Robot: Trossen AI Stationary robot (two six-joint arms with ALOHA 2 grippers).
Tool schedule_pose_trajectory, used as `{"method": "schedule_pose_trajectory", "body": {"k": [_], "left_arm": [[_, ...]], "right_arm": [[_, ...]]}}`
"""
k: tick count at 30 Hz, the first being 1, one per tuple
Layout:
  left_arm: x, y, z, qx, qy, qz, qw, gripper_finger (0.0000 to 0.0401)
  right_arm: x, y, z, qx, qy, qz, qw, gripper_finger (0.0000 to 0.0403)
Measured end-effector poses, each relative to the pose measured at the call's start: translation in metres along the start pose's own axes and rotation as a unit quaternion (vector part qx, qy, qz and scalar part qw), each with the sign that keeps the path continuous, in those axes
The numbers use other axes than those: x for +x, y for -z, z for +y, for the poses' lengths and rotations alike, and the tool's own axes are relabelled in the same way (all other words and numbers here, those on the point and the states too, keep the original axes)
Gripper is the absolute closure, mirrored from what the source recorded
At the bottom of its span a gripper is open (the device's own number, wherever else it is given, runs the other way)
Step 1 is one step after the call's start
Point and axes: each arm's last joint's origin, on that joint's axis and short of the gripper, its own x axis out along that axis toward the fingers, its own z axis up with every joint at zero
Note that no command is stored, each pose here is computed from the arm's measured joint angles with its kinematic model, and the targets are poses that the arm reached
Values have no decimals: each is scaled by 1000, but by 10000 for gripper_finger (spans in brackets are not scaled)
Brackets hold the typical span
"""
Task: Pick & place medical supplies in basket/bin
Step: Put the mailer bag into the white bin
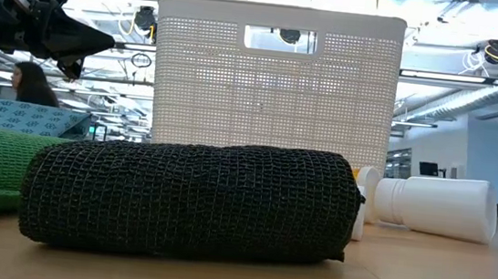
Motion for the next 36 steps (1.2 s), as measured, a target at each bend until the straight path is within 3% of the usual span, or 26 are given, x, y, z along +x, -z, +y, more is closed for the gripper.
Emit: {"method": "schedule_pose_trajectory", "body": {"k": [8,14,22,28,36], "left_arm": [[0,3,0,-17,-2,13,1000,377],[0,5,1,-29,-4,24,999,377],[0,5,1,-25,-4,24,999,377],[0,5,1,-24,-4,24,999,377],[0,5,1,-24,-4,25,999,377]], "right_arm": [[2,-1,-55,-45,29,17,998,403],[-7,-22,-92,-67,50,28,996,403],[-30,-35,-126,-122,136,30,983,403],[-56,-49,-135,-118,138,-10,983,403],[-71,-27,-134,-98,156,14,983,403]]}}
